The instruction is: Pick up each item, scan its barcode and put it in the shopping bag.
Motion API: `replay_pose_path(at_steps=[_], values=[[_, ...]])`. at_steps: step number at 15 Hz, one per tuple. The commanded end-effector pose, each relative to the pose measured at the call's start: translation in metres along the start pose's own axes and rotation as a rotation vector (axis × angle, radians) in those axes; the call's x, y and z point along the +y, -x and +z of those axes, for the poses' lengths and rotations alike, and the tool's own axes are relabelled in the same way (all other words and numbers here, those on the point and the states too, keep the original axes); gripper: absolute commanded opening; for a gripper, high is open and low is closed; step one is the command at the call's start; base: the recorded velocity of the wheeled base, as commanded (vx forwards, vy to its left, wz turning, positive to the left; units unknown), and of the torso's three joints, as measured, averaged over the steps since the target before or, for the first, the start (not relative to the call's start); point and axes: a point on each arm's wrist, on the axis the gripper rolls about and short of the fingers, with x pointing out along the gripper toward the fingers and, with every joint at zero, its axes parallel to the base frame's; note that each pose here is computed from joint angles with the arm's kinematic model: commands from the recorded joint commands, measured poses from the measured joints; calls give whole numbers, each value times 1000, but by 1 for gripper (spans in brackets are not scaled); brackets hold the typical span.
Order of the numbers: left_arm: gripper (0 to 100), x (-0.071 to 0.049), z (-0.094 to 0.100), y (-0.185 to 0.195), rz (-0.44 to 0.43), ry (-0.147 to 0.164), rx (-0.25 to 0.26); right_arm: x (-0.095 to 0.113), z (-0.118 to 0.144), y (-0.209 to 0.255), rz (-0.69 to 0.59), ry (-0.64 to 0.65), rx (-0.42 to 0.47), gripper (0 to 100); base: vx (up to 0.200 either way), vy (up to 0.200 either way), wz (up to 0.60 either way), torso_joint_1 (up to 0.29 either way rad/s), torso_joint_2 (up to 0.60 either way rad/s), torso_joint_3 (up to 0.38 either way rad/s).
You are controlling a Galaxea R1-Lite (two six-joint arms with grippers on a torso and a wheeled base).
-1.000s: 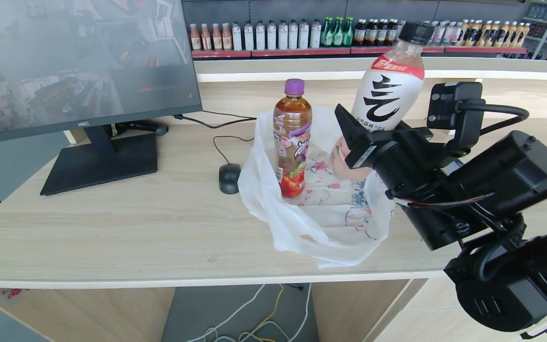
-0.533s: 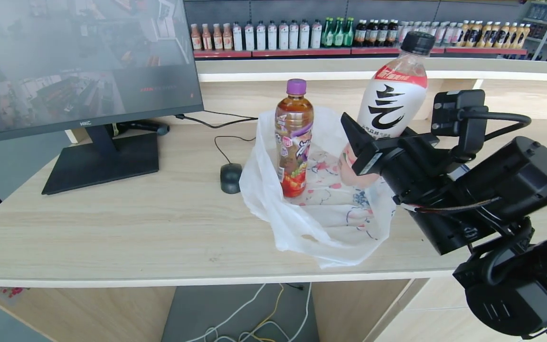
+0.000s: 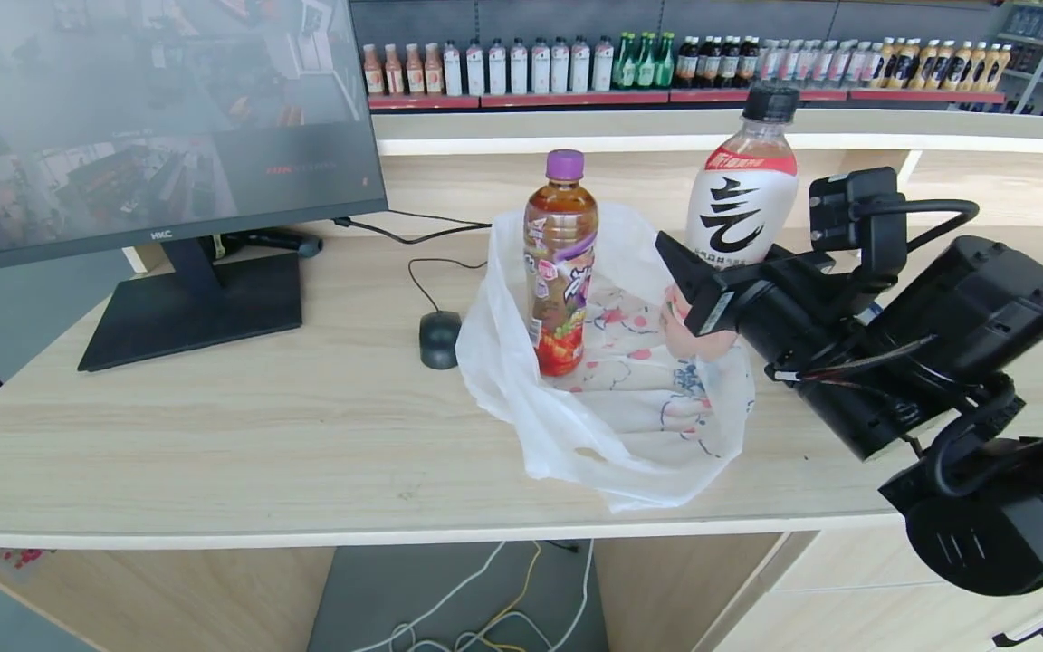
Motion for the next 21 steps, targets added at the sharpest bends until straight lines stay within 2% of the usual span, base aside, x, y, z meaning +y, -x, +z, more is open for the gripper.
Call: replay_pose_path(at_steps=[1,3,6,13,17,21], values=[[100,0,0,0,1,0,-1,-11,3,-11,-18,15,9,0,0,0,0,0,0,0],[100,0,0,0,1,0,-1,-20,-3,-13,1,28,59,0,0,0,0,0,0,0],[100,0,0,0,1,0,-1,-28,-10,-14,-20,31,79,0,0,0,0,0,0,0],[100,0,0,0,1,0,-1,-28,-20,-14,-8,20,110,0,0,0,0,0,0,0],[100,0,0,0,1,0,-1,-31,-35,-17,-16,18,144,0,0,0,0,0,0,0],[100,0,0,0,1,0,-1,-30,-42,-29,-5,17,134,0,0,0,0,0,0,0]])
